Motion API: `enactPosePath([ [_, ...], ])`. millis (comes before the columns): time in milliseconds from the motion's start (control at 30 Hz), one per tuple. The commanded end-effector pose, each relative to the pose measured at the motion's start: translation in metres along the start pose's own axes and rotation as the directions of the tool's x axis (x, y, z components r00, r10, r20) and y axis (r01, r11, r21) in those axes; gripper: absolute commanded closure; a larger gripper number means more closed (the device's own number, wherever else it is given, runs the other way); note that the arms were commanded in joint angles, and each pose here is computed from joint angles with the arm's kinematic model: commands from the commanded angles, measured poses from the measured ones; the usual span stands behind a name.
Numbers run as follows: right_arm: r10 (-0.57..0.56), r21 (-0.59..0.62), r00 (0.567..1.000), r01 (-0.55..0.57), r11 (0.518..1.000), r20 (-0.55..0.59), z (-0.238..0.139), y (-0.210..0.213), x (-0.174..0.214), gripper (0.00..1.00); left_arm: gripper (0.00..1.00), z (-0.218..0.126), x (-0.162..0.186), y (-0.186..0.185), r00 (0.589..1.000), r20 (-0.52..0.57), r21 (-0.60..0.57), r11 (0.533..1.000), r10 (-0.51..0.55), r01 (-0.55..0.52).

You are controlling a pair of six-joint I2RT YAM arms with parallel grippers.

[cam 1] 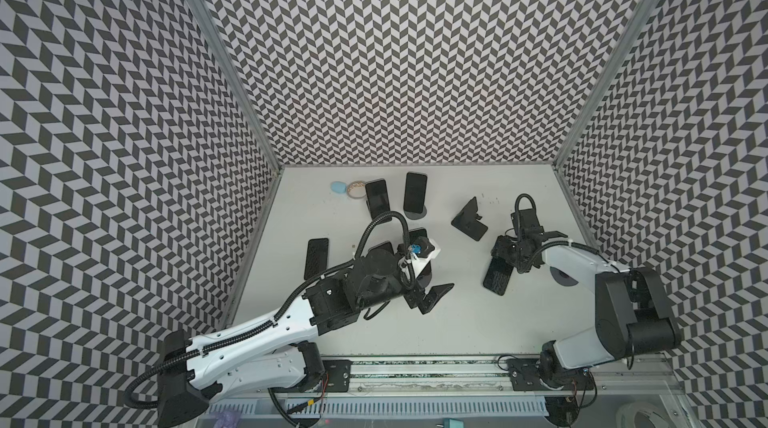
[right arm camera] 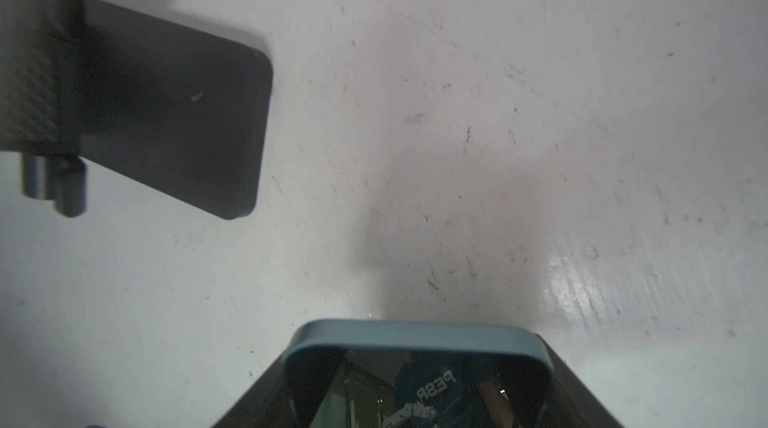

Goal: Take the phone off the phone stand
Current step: 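Lay the phone flat on the table and open the right gripper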

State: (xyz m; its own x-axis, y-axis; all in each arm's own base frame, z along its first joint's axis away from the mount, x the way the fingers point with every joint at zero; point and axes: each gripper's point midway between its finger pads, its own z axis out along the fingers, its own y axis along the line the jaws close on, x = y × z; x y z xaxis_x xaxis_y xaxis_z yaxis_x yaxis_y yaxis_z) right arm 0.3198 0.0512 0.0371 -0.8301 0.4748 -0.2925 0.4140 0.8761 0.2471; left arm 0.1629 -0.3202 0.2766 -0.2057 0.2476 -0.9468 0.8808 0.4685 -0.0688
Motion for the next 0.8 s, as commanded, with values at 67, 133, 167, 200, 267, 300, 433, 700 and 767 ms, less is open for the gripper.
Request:
enactPosePath([
  [67,-0.002,0.01,0.999,0.002,1.0,0.035,0.003,0.005,-0.01,0.73,0.02,-0.006,0.001,0.005,1.0,0.003,-0.014,1.0,0.013,-0.013],
  [133,-0.003,0.018,0.999,0.002,1.0,0.034,0.005,0.005,-0.01,0.73,0.02,-0.006,0.0,0.006,1.0,0.005,-0.017,1.0,0.016,-0.016],
  [167,-0.003,0.021,1.0,0.003,1.0,0.031,0.006,0.004,-0.01,0.73,0.02,-0.006,0.0,0.006,1.0,0.004,-0.017,1.0,0.017,-0.017],
  [200,-0.003,0.023,1.0,0.003,1.0,0.03,0.007,0.004,-0.01,0.73,0.02,-0.006,0.001,0.007,1.0,0.002,-0.018,1.0,0.017,-0.017],
  [267,-0.004,0.028,1.0,0.003,1.0,0.03,0.009,0.005,-0.01,0.73,0.02,-0.007,0.002,0.008,1.0,-0.001,-0.016,1.0,0.019,-0.019],
  [300,-0.004,0.03,1.0,0.003,1.0,0.03,0.01,0.005,-0.01,0.73,0.02,-0.007,0.002,0.008,1.0,-0.002,-0.016,1.0,0.019,-0.02],
  [433,-0.002,0.039,1.0,0.001,0.999,0.017,0.016,0.006,-0.008,0.73,0.02,-0.008,0.003,0.011,1.0,-0.002,-0.017,1.0,0.026,-0.026],
  [700,-0.019,0.075,1.0,0.018,0.997,0.006,0.026,0.011,-0.006,0.71,0.02,-0.01,0.003,0.018,0.999,-0.002,-0.023,0.999,0.035,-0.035],
  [767,-0.031,0.095,1.0,0.03,0.995,0.006,0.028,0.011,-0.006,0.7,0.02,-0.012,0.002,0.02,0.999,0.0,-0.027,0.999,0.038,-0.038],
])
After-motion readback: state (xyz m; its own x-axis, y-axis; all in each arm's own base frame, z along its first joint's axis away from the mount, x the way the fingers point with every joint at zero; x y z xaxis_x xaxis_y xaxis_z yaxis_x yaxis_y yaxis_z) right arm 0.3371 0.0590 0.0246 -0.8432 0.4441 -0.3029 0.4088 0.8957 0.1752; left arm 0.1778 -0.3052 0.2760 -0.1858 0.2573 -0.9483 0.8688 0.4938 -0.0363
